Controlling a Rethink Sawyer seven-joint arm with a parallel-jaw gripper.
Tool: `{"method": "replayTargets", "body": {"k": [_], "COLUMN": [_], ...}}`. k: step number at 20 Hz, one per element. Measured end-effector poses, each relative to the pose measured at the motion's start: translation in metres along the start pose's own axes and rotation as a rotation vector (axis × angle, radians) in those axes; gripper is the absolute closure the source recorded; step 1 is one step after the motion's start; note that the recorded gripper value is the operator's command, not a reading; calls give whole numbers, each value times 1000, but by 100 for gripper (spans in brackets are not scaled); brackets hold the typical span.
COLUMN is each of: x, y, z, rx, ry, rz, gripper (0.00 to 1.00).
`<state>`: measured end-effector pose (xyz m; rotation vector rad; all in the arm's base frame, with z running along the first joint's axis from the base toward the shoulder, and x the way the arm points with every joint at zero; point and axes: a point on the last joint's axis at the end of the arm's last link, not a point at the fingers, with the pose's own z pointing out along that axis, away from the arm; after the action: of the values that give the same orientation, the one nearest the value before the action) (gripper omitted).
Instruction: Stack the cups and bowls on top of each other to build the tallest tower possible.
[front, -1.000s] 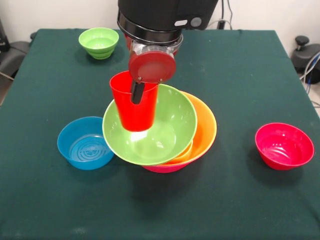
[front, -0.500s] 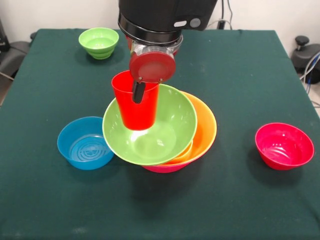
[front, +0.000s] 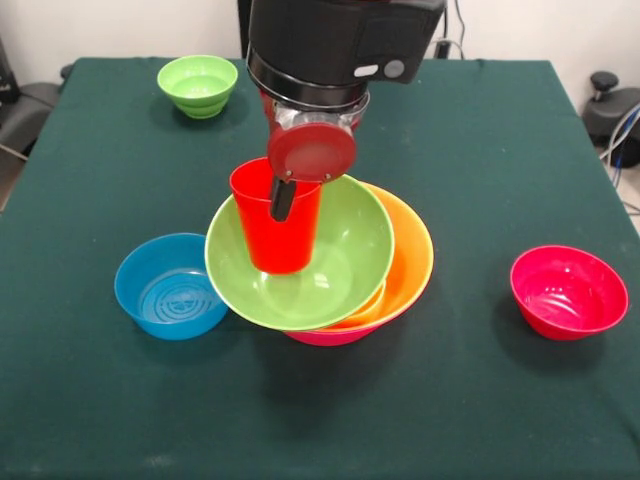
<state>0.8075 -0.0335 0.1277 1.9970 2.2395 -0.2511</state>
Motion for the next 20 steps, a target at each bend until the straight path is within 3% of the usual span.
{"method": "replayTargets", "body": {"k": [10, 20], "x": [3, 1], "y": [-15, -25], "z": [17, 6], "rx": [31, 34], "ry": [27, 54], "rz": [18, 44], "gripper": [100, 100]}}
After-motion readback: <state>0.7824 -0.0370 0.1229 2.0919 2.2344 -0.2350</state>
